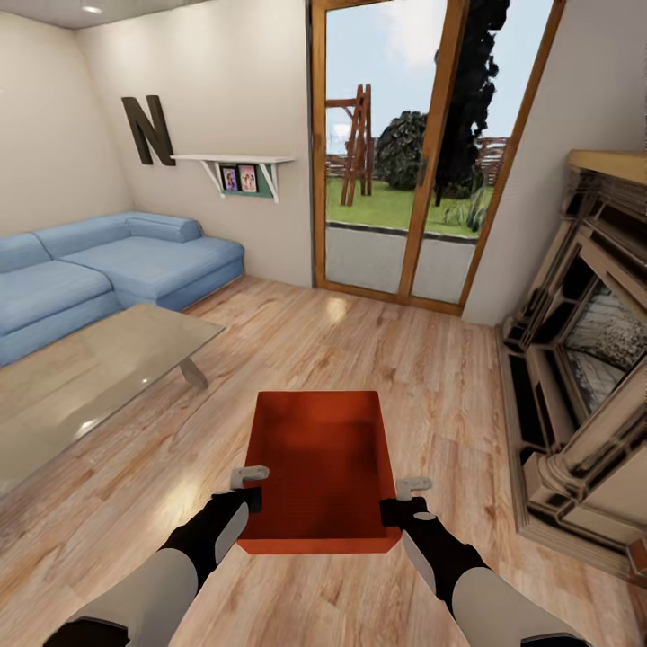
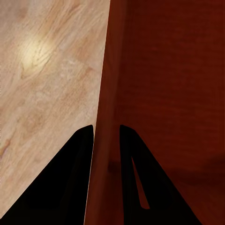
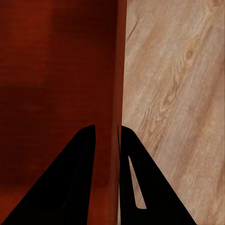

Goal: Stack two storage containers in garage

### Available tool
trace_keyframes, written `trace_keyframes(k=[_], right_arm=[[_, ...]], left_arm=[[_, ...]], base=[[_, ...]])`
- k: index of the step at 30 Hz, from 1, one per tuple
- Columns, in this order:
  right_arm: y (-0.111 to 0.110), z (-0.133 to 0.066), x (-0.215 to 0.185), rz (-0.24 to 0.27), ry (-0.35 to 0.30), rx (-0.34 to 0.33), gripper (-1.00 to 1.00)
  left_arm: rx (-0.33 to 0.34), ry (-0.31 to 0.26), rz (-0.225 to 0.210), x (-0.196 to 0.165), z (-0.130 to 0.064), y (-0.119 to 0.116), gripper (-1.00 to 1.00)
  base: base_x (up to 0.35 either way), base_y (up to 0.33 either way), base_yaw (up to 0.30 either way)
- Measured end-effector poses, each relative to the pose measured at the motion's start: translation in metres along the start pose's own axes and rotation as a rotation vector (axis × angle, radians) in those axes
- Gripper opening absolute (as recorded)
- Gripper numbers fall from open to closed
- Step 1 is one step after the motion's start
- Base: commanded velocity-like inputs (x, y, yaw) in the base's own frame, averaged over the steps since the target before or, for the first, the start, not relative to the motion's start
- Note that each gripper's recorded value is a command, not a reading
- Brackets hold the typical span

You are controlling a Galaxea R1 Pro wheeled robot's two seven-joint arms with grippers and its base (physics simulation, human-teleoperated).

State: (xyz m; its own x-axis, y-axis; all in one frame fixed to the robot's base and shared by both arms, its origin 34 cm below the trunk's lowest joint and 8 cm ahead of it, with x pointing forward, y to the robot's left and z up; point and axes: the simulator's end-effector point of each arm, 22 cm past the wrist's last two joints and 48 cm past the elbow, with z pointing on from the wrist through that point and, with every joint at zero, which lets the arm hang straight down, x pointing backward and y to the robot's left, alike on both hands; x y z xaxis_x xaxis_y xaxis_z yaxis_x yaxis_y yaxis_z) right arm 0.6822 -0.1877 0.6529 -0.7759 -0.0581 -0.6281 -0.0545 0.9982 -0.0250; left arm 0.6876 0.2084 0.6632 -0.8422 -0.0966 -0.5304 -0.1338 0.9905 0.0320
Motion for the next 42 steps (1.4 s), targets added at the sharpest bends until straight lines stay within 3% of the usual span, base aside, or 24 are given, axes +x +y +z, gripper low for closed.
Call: trace_keyframes(k=[16, 42], right_arm=[[-0.001, -0.025, -0.025, 0.0, -0.024, 0.001, -1.0], [-0.002, -0.037, -0.045, -0.001, -0.064, 0.003, -1.0]], left_arm=[[0.002, -0.024, -0.002, -0.021, -0.028, 0.001, -1.0], [0.006, -0.064, -0.005, -0.04, -0.043, 0.0, -1.0]], base=[[0.0, 0.0, 0.0], [0.0, 0.0, 0.0]])
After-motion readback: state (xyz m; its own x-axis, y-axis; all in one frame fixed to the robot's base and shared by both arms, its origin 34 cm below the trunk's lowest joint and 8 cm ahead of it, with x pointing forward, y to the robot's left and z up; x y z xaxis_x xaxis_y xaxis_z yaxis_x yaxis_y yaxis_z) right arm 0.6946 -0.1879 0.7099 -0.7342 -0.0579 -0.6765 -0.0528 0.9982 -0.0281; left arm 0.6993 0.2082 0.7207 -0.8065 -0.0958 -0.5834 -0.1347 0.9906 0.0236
